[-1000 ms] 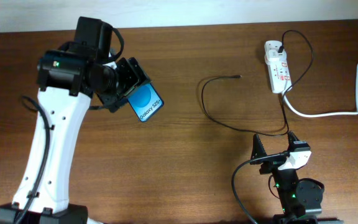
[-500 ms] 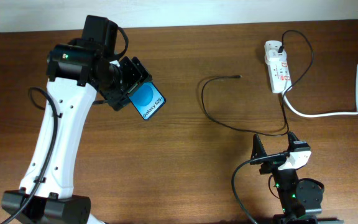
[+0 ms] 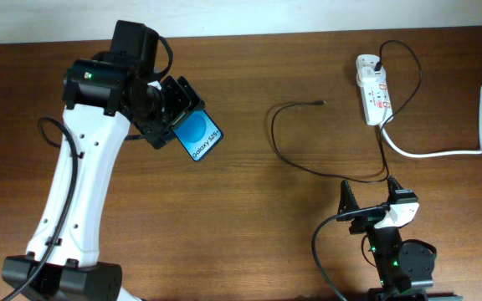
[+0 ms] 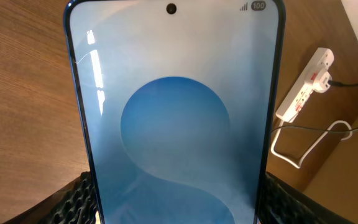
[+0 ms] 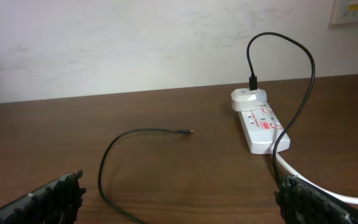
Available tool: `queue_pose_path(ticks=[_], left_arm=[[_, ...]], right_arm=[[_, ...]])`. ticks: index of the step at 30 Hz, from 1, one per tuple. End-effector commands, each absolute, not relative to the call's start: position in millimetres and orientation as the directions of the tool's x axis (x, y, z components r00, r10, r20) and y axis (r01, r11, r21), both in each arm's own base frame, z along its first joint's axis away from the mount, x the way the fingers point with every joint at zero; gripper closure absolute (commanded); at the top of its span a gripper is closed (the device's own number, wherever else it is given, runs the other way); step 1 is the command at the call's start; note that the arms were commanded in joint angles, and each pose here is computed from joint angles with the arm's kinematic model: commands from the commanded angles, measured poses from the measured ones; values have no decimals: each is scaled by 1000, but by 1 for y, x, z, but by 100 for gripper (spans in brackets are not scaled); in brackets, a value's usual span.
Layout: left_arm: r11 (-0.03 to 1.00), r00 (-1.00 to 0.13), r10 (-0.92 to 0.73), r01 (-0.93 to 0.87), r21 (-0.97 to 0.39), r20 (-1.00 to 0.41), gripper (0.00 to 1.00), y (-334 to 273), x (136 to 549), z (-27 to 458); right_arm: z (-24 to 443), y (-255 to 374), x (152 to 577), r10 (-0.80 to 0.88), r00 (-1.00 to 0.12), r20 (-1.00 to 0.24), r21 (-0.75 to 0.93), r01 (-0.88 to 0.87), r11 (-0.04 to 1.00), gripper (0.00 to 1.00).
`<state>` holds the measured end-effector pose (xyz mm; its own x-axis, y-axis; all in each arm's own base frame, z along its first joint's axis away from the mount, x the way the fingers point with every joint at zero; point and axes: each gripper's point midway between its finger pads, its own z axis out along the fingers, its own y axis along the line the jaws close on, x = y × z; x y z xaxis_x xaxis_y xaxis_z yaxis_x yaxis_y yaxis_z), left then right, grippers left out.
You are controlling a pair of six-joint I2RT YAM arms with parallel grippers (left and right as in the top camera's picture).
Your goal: Plug charger to phone and switch on socket
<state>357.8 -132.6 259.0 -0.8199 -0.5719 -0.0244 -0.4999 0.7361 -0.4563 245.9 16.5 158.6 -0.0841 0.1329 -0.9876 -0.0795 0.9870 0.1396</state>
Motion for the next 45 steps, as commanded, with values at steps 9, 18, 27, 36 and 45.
queue_pose_path(ticks=[9, 18, 27, 36, 45], left_arm=[[698, -841, -540, -473, -538, 38, 56, -152, 355, 273], [571, -829, -532, -503, -649, 174, 56, -178, 356, 292], [557, -817, -545, -522, -645, 191, 55, -178, 356, 292], [558, -814, -548, -525, -643, 189, 55, -177, 356, 292], [600, -816, -565, -509, -617, 124, 55, -167, 361, 285]], right_arm=[[157, 18, 245, 135, -86, -987, 142, -90, 986, 2], [157, 18, 245, 135, -86, -987, 142, -90, 986, 2], [157, 18, 245, 135, -86, -987, 142, -90, 986, 2], [157, 18, 245, 135, -86, -987, 142, -90, 986, 2], [157, 18, 245, 135, -86, -987, 142, -90, 986, 2]])
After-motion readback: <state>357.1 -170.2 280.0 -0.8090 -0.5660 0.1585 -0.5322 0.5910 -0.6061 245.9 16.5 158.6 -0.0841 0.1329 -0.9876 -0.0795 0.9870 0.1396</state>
